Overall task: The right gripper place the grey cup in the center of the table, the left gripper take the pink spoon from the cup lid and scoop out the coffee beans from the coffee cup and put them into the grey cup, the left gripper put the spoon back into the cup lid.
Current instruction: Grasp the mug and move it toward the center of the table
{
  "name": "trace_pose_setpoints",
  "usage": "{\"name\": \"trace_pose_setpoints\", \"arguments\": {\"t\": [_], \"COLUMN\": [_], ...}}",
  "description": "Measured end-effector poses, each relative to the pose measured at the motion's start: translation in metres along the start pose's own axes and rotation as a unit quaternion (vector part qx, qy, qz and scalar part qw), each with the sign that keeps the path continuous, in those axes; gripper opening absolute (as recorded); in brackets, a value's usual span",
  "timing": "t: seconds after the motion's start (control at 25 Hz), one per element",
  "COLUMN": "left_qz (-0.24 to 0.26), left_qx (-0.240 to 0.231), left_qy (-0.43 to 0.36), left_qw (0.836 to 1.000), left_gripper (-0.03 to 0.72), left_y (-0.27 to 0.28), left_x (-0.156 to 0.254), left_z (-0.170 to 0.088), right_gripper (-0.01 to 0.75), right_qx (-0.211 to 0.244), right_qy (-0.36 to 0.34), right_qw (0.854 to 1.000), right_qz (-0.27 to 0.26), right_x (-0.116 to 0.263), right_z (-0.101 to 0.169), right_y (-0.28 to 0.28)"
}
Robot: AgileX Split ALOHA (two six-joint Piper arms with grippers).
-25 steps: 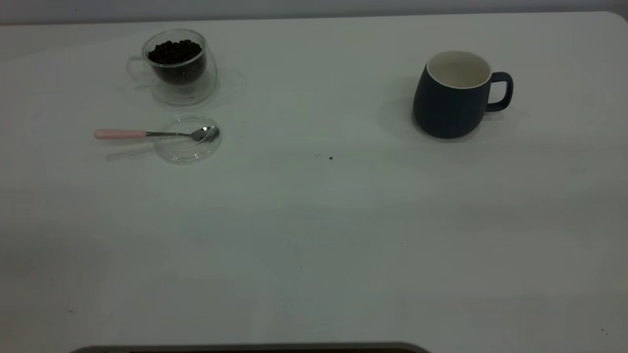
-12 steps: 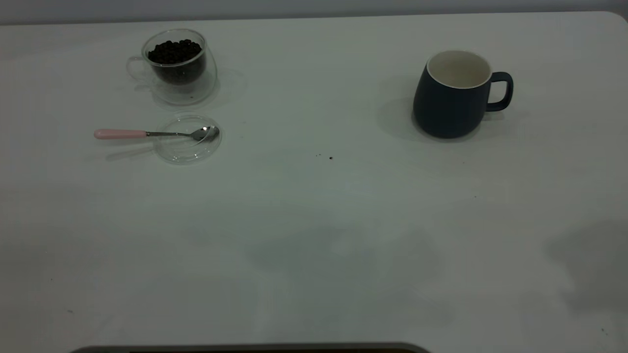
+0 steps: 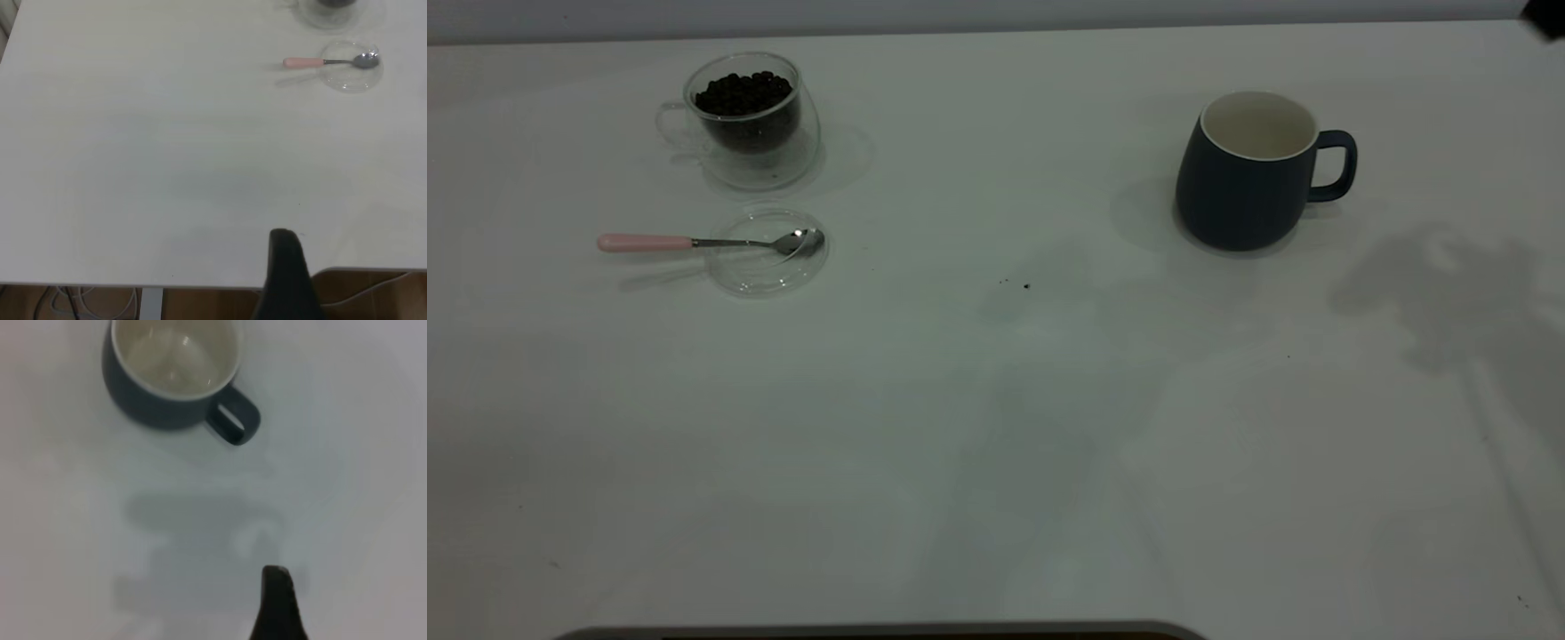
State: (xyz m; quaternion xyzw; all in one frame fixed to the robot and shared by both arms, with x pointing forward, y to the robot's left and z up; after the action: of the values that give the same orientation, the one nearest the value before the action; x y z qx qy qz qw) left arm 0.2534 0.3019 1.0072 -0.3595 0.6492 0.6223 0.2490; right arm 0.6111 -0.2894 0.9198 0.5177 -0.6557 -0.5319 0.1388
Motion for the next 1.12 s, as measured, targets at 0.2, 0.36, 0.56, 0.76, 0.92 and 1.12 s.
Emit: {"name": "trace_pose_setpoints", "arguments": {"t": [0.2, 0.36, 0.56, 0.76, 0.92, 1.12], "left_qz": [0.000, 0.000, 0.000, 0.000, 0.000, 0.000], "left_qx": [0.000, 0.000, 0.000, 0.000, 0.000, 0.000], "left_qy": [0.000, 0.000, 0.000, 0.000, 0.000, 0.000], "left_qw": [1.000, 1.000, 1.000, 1.000, 1.000, 1.000], "left_gripper": [0.587, 0.587, 0.587, 0.587, 0.587, 0.587], "left_y": [0.000, 0.000, 0.000, 0.000, 0.000, 0.000], "left_x": [0.000, 0.000, 0.000, 0.000, 0.000, 0.000], "left_z": [0.000, 0.000, 0.000, 0.000, 0.000, 0.000], "right_gripper": [0.588, 0.587, 0.545, 0.489, 0.482, 0.482], "right_qx": [-0.047, -0.078, -0.089, -0.081, -0.074, -0.077], "right_qy": [0.149, 0.230, 0.300, 0.286, 0.278, 0.275], "right_qw": [0.988, 0.970, 0.950, 0.954, 0.957, 0.958], "right_qz": [0.013, 0.005, -0.018, -0.031, -0.035, -0.036], "right_x": [0.007, 0.012, 0.012, 0.007, 0.004, 0.005], "right_z": [0.003, 0.010, 0.013, 0.007, 0.000, 0.001], "right_y": [-0.056, -0.091, -0.120, -0.143, -0.154, -0.165]}}
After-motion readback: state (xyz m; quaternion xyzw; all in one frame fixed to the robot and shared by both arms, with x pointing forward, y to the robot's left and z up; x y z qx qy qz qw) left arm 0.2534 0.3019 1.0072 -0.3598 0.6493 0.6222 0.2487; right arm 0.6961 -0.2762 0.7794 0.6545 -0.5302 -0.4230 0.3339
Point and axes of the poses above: a point on each arm's last joint axis where the gripper is mounted, y pointing back along that axis away from the gripper, z along the wrist's bending axis when the last joint is at zero, x = y × z, the point moved 4 cm from there along -y, pointing out along that axis toward the gripper, and after that the axes turned 8 degrees about y, right-handed, at the moved point
